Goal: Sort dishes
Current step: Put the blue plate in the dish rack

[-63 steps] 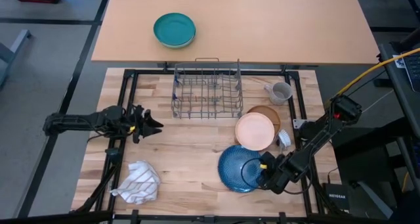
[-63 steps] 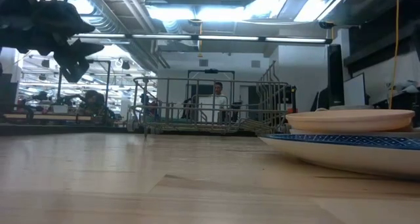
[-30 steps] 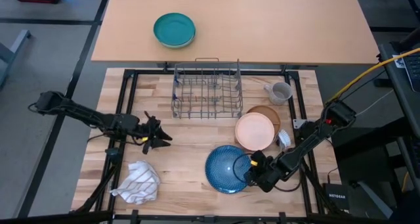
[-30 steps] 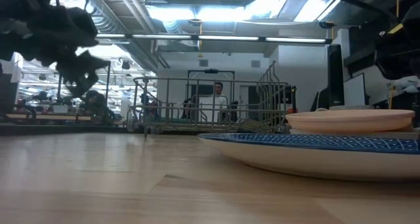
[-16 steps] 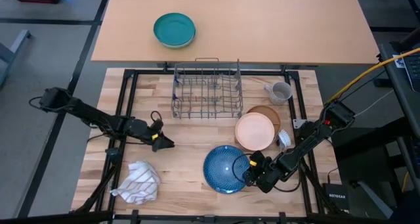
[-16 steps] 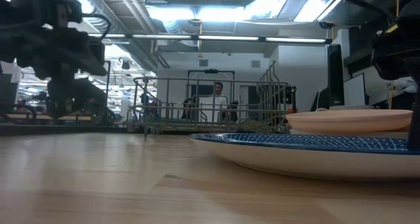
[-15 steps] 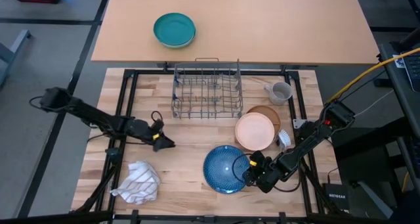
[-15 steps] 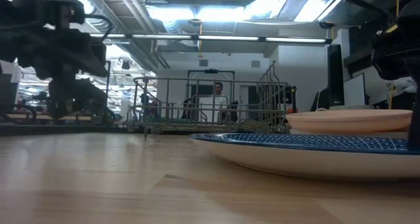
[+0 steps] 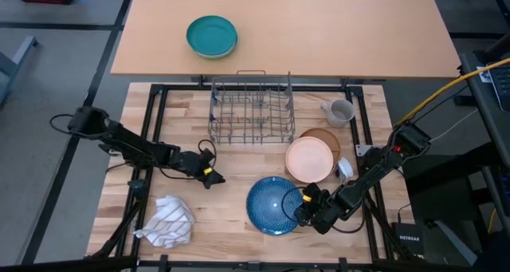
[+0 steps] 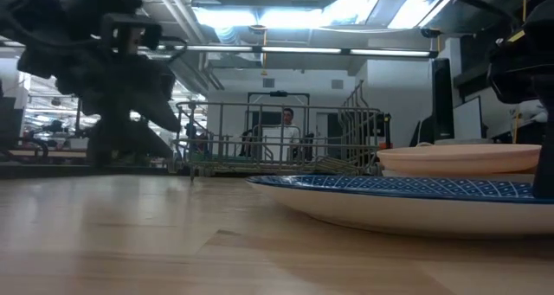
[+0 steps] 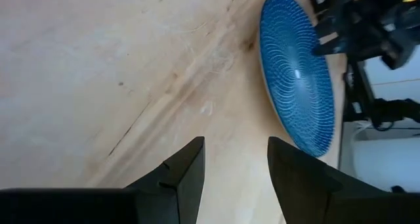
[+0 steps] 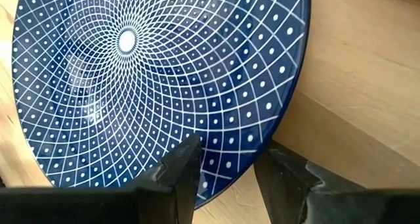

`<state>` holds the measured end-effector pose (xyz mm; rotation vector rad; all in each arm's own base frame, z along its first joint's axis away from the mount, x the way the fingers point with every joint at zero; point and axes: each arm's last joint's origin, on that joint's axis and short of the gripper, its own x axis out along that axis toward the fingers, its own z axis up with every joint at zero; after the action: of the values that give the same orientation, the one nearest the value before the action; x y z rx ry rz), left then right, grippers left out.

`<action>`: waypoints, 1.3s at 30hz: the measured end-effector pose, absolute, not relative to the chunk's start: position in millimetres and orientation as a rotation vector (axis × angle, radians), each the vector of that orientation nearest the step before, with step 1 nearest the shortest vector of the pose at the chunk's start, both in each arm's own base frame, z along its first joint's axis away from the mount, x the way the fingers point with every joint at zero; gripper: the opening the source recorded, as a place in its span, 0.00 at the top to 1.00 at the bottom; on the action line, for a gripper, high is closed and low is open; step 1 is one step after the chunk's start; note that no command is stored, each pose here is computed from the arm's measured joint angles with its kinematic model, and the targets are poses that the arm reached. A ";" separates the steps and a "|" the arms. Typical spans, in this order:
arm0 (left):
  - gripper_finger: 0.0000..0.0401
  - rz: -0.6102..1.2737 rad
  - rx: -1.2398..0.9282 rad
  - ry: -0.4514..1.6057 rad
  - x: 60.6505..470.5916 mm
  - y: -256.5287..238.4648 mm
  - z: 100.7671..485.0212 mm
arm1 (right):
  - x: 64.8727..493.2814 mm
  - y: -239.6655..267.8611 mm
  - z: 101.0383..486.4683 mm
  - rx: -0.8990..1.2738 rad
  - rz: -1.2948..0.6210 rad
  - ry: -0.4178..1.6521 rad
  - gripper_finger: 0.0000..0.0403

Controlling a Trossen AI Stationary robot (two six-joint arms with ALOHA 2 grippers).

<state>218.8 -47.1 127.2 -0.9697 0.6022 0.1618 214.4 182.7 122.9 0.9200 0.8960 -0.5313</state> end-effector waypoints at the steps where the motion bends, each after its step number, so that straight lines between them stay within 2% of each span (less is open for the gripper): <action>1: 0.61 0.169 -0.970 0.611 222.6 -47.9 125.5 | 214.4 182.6 123.0 0.919 -0.532 0.894 0.64; 6: 0.61 0.207 -0.986 0.660 238.8 -51.6 115.6 | 214.6 182.2 122.9 0.915 -0.536 0.880 0.66; 14: 0.61 0.181 -0.974 0.711 257.8 -57.1 108.7 | 216.3 180.4 123.2 0.905 -0.558 0.813 0.83; 18: 0.61 0.177 -0.960 0.713 265.3 -58.8 107.6 | 218.0 181.0 124.9 0.910 -0.558 0.763 0.88; 31: 0.61 0.089 -0.864 0.730 289.6 -64.1 110.3 | 223.6 185.4 128.7 0.921 -0.485 0.724 0.87; 34: 0.61 0.035 -0.890 0.736 292.8 -63.4 114.5 | 223.6 185.5 128.8 0.921 -0.484 0.724 0.86; 39: 0.61 0.047 -0.942 0.746 292.7 -62.0 114.2 | 223.9 185.4 129.1 0.903 -0.478 0.717 0.86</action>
<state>292.7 -62.0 114.2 -0.9424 0.7456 0.0466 223.9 185.4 129.1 0.9029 0.7171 -0.4783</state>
